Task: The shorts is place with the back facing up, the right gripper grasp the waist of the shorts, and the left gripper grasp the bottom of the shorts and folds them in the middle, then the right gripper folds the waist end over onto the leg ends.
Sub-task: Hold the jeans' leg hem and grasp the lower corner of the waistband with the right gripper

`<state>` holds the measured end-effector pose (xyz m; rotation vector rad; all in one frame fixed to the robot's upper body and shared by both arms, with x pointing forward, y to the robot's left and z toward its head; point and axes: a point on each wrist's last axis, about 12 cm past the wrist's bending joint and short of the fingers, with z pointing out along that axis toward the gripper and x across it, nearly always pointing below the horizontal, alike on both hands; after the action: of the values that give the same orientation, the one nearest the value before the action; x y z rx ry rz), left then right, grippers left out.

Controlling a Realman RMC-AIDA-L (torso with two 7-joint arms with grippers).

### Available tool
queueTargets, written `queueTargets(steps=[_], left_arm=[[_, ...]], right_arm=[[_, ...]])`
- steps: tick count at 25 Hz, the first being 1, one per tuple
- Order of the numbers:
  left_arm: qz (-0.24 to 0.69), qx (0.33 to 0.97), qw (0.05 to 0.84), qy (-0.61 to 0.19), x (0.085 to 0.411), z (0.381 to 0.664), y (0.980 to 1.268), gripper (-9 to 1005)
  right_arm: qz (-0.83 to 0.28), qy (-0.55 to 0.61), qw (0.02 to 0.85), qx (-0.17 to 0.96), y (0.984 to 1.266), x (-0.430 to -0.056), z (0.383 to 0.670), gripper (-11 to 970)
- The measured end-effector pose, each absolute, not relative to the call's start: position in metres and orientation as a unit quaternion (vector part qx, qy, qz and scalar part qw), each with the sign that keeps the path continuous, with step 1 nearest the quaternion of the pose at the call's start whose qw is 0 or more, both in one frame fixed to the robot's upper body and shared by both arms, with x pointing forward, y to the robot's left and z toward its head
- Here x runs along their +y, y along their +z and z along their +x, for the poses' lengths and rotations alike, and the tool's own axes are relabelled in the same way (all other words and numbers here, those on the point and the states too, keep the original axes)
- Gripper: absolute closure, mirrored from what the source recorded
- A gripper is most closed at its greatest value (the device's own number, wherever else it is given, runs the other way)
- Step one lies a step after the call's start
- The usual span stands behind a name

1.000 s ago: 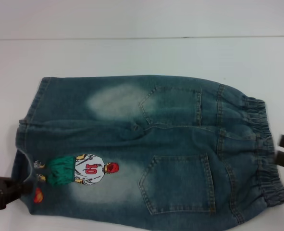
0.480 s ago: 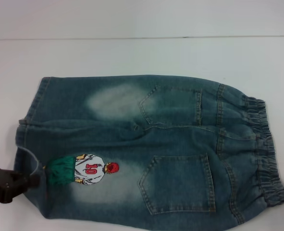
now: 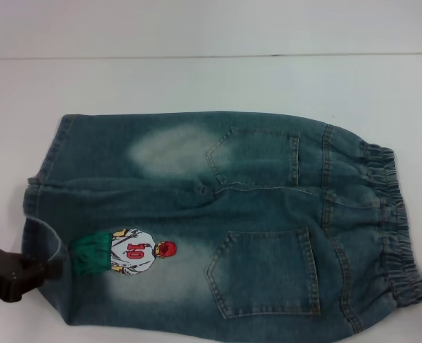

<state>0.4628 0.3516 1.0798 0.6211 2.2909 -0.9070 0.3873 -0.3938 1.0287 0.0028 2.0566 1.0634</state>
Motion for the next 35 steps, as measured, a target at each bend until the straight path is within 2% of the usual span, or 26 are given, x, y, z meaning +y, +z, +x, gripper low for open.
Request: queueTargets(steps=[8,35], left_arm=[[0.233,0.861,0.295,-0.342,0.351,0.462,1.079,974],[0.232,0.860,0.293,-0.348,0.350,0.463,1.077,973]], right_arm=[[-0.010,0.427,0.360,0.829,1.027,-0.389,0.399,57],[-0.048,0.452,0.329,0.828,1.031,-0.377,0.410,85]])
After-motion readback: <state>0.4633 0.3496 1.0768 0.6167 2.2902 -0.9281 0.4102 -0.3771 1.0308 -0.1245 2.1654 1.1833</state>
